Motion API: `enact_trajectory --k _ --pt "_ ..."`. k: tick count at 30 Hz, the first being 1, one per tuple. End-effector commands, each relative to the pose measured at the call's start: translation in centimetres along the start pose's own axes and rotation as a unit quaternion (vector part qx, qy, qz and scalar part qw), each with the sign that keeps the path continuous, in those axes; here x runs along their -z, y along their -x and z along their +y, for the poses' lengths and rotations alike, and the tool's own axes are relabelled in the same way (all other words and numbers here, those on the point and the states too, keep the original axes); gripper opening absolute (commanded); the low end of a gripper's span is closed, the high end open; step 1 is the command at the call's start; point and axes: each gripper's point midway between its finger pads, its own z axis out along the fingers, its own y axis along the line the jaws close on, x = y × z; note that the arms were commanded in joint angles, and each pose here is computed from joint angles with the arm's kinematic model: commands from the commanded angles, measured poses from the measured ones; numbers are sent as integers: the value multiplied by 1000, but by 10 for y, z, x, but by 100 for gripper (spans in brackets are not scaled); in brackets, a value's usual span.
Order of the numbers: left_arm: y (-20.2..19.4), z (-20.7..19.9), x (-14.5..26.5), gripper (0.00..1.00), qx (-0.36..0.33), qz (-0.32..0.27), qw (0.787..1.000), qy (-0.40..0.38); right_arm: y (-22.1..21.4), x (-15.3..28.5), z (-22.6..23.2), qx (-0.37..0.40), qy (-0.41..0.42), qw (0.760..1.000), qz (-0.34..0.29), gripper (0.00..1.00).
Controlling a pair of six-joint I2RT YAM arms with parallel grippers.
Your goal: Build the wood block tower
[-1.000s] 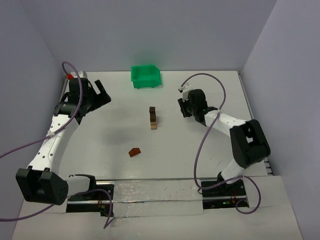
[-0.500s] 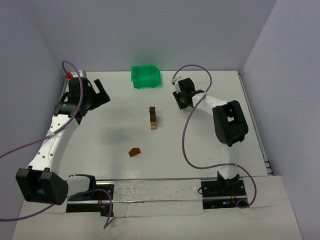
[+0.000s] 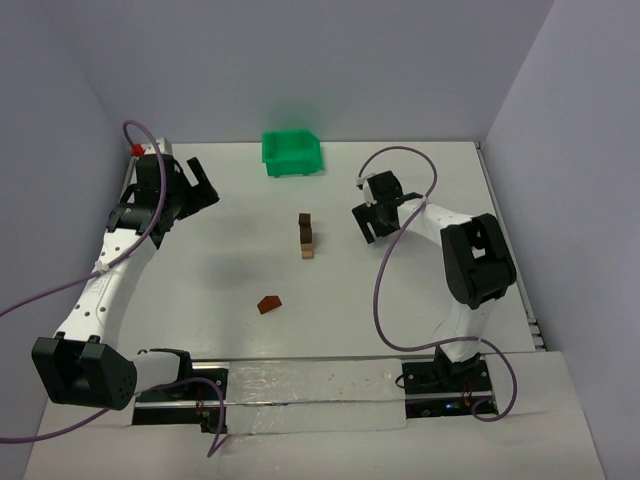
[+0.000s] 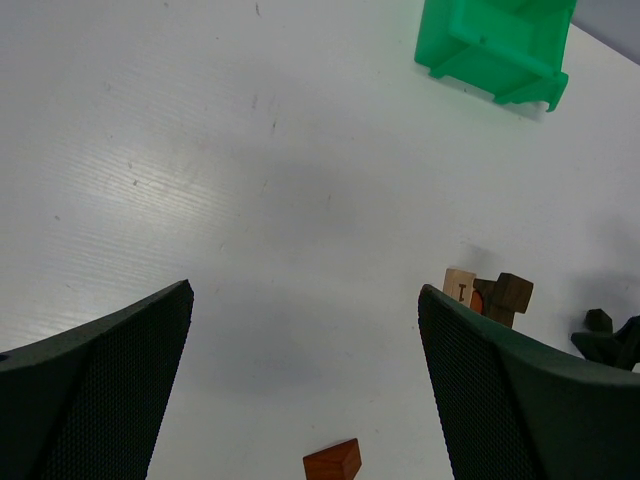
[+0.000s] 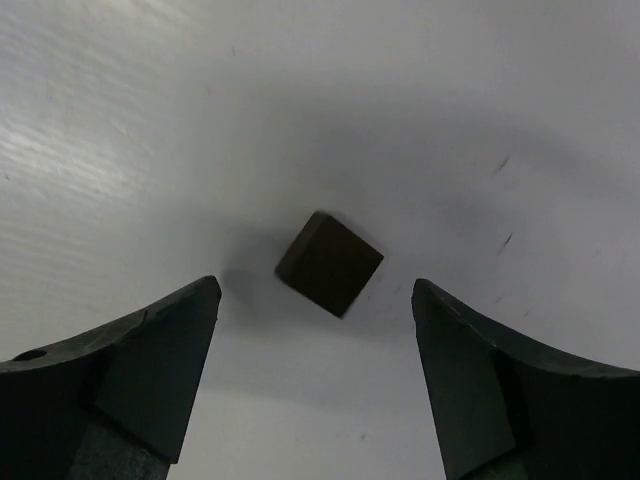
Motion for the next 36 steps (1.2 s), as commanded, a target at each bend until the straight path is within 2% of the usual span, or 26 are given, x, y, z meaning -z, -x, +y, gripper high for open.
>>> enact_trajectory --k 1,3,8,13,15,17,24,25,36 --pt "33 -12 10 99 6 -49 999 -21 -10 28 -4 -29 18 999 8 92" --pt "32 -13 10 99 7 -48 999 -22 -8 38 -4 -54 31 998 12 100" --pt "34 -12 11 99 6 -50 999 -20 -11 53 0 -84 45 995 22 99" --pt "32 -11 10 99 5 -48 999 -19 -15 54 3 -123 79 989 35 78" --pt "31 -12 10 99 2 -48 999 -23 -14 52 7 -100 100 990 27 74" --pt "30 -15 10 99 -8 -45 998 -33 -12 48 4 -45 113 992 18 72" --pt "17 -38 17 99 -74 -16 990 -115 9 41 -25 67 127 990 -9 72" --pt "13 -41 17 99 -80 -7 988 -128 6 40 -27 84 139 987 4 73" --pt "5 -48 16 99 -94 9 984 -152 3 19 -24 128 179 975 36 70"
